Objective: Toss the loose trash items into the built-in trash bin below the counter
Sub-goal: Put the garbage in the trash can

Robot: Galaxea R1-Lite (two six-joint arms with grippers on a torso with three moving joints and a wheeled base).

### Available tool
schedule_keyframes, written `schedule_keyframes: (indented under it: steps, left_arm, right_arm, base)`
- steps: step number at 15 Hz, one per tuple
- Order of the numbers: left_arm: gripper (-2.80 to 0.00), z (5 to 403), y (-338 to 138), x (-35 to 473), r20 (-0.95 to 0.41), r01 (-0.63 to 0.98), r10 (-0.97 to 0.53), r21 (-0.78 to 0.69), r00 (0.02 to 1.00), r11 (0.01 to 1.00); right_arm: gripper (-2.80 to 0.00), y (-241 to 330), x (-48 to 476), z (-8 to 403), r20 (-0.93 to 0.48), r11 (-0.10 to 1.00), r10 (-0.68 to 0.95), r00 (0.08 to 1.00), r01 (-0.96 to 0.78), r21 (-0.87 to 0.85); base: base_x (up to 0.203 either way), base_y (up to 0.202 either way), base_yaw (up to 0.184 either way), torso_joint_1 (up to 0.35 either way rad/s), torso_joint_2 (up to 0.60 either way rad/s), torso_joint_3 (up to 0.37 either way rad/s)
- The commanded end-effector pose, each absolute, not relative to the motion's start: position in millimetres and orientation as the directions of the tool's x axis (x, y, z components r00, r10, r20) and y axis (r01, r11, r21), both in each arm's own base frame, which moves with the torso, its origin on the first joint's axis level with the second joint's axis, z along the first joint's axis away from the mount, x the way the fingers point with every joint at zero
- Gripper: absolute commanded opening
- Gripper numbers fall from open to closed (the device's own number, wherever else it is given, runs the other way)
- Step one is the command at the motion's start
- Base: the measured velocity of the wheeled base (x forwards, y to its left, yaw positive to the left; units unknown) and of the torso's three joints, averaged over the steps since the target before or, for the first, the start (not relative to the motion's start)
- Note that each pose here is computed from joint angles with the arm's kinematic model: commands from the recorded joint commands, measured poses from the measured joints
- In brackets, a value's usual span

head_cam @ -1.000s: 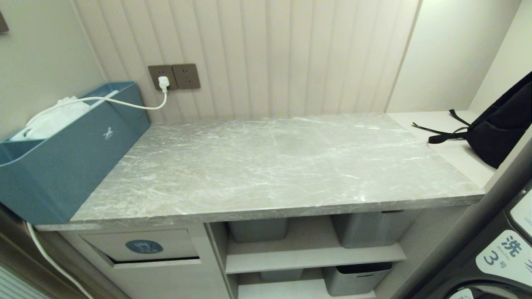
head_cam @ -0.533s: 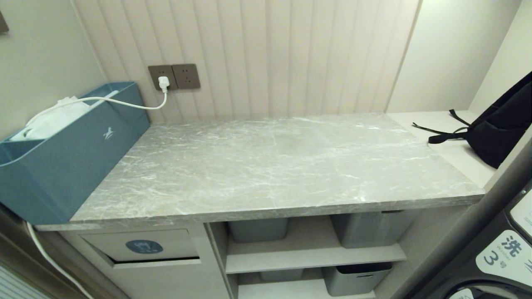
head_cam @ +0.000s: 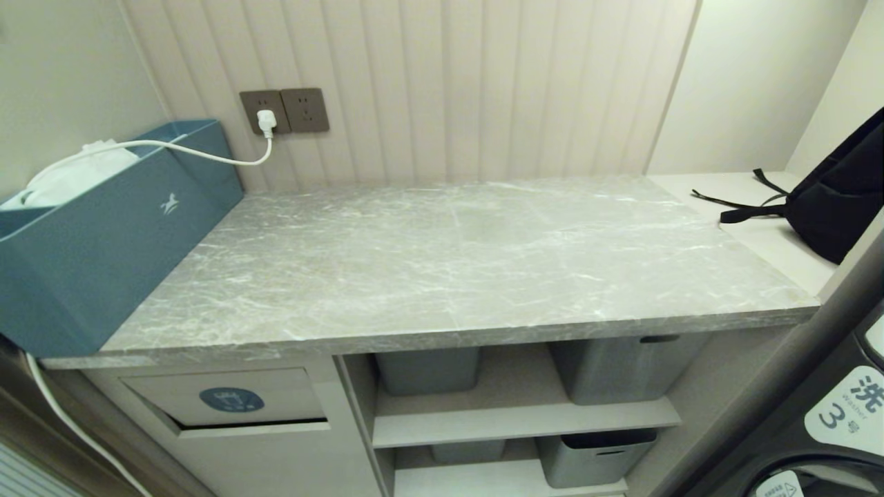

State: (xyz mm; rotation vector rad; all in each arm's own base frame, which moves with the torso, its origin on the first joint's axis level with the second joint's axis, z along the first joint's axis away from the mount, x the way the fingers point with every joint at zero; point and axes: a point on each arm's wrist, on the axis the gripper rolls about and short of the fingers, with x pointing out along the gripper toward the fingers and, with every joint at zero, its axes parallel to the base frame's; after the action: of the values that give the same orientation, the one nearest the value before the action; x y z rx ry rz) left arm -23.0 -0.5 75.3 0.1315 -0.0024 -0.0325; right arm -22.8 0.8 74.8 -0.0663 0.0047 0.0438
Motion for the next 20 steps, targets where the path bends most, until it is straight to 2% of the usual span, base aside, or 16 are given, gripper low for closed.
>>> schedule_keyframes:
  steps: [1, 20]
  left_arm:
    - [-2.80, 75.3, -0.6, -22.8, -0.002, 0.034, -0.034, 0.138, 0.999, 0.990]
    - [-2.80, 75.3, -0.6, -22.8, -0.002, 0.035, -0.035, 0.139, 0.999, 0.990]
  right_arm:
    - [-2.80, 0.8, -22.9, 74.8, -0.005, 0.997, 0.044, 0.999, -0.045, -0.067]
    - [-2.80, 0.8, -22.9, 74.8, -0.005, 0.997, 0.044, 0.999, -0.045, -0.067]
  base:
    - [0.000, 0.000, 0.000, -0.242, 0.52, 0.290]
    - [0.000, 0.000, 0.000, -0.197, 0.49, 0.288]
